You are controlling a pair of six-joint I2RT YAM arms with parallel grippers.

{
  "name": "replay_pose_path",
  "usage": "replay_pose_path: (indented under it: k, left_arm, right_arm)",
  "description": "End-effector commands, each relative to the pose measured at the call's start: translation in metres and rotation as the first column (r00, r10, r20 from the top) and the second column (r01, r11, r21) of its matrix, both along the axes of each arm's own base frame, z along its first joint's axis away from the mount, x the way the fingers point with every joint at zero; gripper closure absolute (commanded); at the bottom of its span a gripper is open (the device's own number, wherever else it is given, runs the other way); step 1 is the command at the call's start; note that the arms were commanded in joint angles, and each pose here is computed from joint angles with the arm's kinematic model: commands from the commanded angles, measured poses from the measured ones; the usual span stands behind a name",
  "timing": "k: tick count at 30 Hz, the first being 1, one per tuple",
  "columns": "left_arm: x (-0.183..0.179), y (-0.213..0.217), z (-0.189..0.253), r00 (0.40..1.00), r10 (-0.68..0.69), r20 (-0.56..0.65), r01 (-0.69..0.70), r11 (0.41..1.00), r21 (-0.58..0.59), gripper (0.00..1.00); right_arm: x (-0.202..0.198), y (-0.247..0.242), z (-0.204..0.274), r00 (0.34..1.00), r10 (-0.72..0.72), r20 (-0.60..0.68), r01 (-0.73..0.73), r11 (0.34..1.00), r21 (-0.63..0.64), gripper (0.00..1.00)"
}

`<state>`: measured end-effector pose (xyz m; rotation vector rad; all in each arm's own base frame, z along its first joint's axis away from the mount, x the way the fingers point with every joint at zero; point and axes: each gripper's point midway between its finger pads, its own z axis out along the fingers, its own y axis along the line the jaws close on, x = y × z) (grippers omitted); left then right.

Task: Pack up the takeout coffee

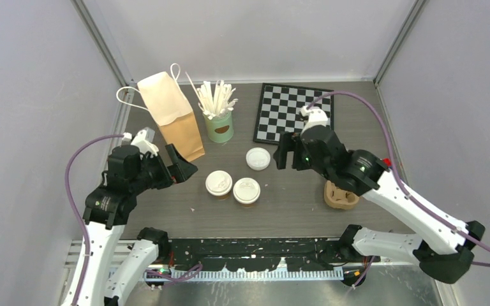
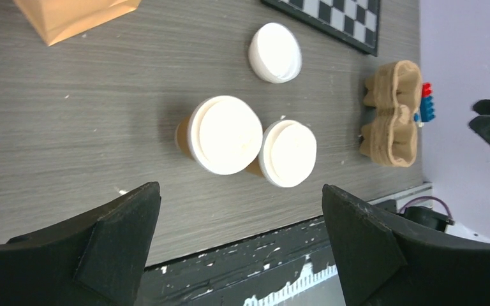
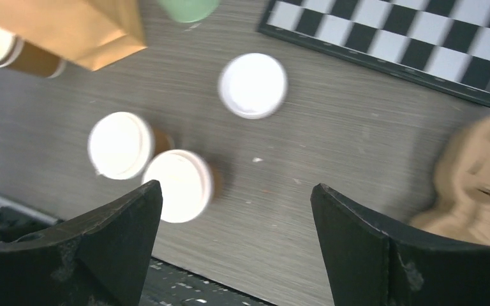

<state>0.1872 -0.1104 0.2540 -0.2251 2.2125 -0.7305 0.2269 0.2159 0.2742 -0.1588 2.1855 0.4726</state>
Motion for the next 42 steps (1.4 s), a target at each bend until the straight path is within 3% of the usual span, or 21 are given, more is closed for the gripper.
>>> replay_pose_path:
  k: [1,6,13,22,27,30,34,36,42]
  left_arm:
    - [-0.007,0.021,-0.014,0.996,0.075,-0.040,-0.071,0.993,0.094,0.00]
    - [0.013,0.040,-0.009,0.974,0.227,-0.008,-0.224,0.967,0.122,0.00]
    - [0.055,0.070,0.052,0.889,0.437,0.141,-0.452,0.885,0.109,0.10]
    - [0.099,0.099,0.091,0.784,0.565,0.259,-0.609,0.780,0.143,0.15]
    - [0.113,0.094,0.084,0.788,0.575,0.219,-0.610,0.777,0.153,0.18]
    - [0.108,0.098,0.069,0.771,0.612,0.177,-0.636,0.755,0.160,0.18]
    - [0.079,0.128,0.055,0.677,0.729,0.102,-0.723,0.633,0.275,0.16]
    - [0.072,0.131,0.058,0.662,0.744,0.089,-0.736,0.623,0.266,0.15]
    - [0.094,0.128,0.087,0.652,0.743,0.151,-0.758,0.640,0.129,0.18]
  right_arm:
    - [0.000,-0.054,-0.011,0.982,-0.179,0.063,0.184,0.980,-0.082,0.09]
    - [-0.006,-0.077,-0.020,0.971,-0.227,0.077,0.235,0.962,-0.135,0.08]
    - [-0.014,-0.060,-0.021,0.991,-0.116,0.060,0.121,0.989,-0.090,0.13]
    - [-0.008,-0.045,-0.019,0.993,-0.036,0.111,0.044,0.997,-0.069,0.14]
    - [-0.001,-0.029,-0.015,0.991,0.001,0.137,0.004,0.999,-0.040,0.13]
    - [-0.008,-0.003,-0.019,0.995,0.051,0.086,-0.057,0.995,0.077,0.12]
    - [-0.018,0.017,-0.022,0.997,0.068,0.033,-0.074,0.969,0.234,0.12]
    - [-0.024,0.021,-0.021,0.996,0.084,0.016,-0.085,0.958,0.272,0.12]
    - [-0.024,0.007,-0.018,0.992,0.105,0.071,-0.115,0.980,0.164,0.12]
